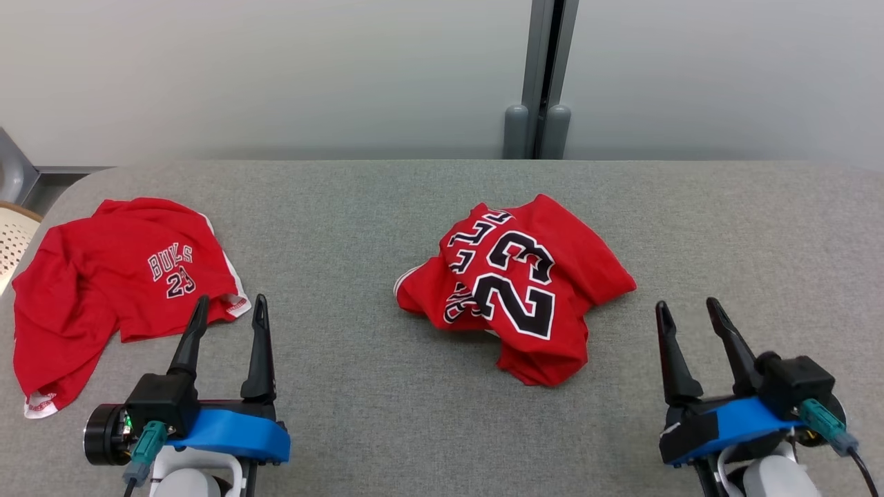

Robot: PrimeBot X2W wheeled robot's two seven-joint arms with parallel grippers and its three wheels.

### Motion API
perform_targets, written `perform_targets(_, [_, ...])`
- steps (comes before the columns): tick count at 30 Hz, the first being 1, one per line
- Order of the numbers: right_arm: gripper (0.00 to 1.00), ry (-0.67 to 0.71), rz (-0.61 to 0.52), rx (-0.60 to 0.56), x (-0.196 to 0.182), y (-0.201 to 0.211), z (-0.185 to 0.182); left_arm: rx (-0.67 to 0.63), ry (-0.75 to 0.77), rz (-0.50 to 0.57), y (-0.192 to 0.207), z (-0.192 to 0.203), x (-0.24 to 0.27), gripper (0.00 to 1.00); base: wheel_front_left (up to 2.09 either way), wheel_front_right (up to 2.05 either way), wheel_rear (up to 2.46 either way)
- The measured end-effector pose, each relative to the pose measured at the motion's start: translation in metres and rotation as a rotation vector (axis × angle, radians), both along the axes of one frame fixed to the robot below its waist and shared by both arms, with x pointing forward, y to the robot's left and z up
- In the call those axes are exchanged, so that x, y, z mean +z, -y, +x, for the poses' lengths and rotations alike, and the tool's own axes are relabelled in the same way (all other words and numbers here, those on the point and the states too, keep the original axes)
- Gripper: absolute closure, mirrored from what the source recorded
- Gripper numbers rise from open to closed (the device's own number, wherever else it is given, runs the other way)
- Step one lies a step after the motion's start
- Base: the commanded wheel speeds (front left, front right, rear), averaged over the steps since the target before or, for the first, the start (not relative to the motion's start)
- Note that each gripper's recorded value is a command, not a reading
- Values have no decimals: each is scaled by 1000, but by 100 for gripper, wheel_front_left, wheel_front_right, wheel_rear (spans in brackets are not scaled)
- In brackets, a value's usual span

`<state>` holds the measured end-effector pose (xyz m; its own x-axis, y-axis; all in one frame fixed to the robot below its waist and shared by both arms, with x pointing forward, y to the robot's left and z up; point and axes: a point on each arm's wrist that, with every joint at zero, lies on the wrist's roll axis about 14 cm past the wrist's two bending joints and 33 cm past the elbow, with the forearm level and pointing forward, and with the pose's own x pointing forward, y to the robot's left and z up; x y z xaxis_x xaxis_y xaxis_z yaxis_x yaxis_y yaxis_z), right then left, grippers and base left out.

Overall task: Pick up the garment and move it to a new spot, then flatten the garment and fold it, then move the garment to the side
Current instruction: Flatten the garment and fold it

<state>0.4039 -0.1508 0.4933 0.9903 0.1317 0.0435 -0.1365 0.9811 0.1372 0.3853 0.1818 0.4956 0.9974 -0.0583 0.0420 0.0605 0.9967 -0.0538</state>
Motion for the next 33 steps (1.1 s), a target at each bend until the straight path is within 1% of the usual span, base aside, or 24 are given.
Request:
perform_targets(4, [0, 14, -9, 46, 6, -16, 14, 4, 6, 4, -2, 3, 2, 0, 0, 0, 0])
perform_targets(7, [0, -7, -21, 81, 0, -28, 23, 11, 9, 4, -4, 5, 3, 0, 0, 0, 0])
perform_targets(9, [0, -37, -27, 98, -9, -34, 29, 14, 12, 3, -5, 6, 4, 0, 0, 0, 0])
perform_targets(14, [0, -164, -48, 134, -48, -47, 36, 31, -4, -3, -10, 7, -1, 0, 0, 0, 0])
perform_targets(18, [0, -264, -68, 169, -79, -58, 36, 49, -15, -2, -17, 6, -5, 0, 0, 0, 0])
perform_targets(23, [0, -361, -79, 216, -106, -73, 31, 69, -20, 1, -24, 6, -6, 0, 0, 0, 0])
perform_targets(26, [0, -396, -85, 246, -115, -82, 28, 77, -27, 0, -27, 3, -8, 0, 0, 0, 0])
perform_targets(31, [0, -413, -71, 294, -117, -98, 21, 91, -22, -5, -31, -2, -5, 0, 0, 0, 0])
perform_targets(32, [49, -409, -64, 303, -115, -102, 20, 93, -19, -6, -32, -3, -4, 0, 0, 0, 0])
perform_targets(33, [100, -400, -56, 307, -112, -104, 20, 93, -16, -6, -32, -3, -3, 0, 0, 0, 0])
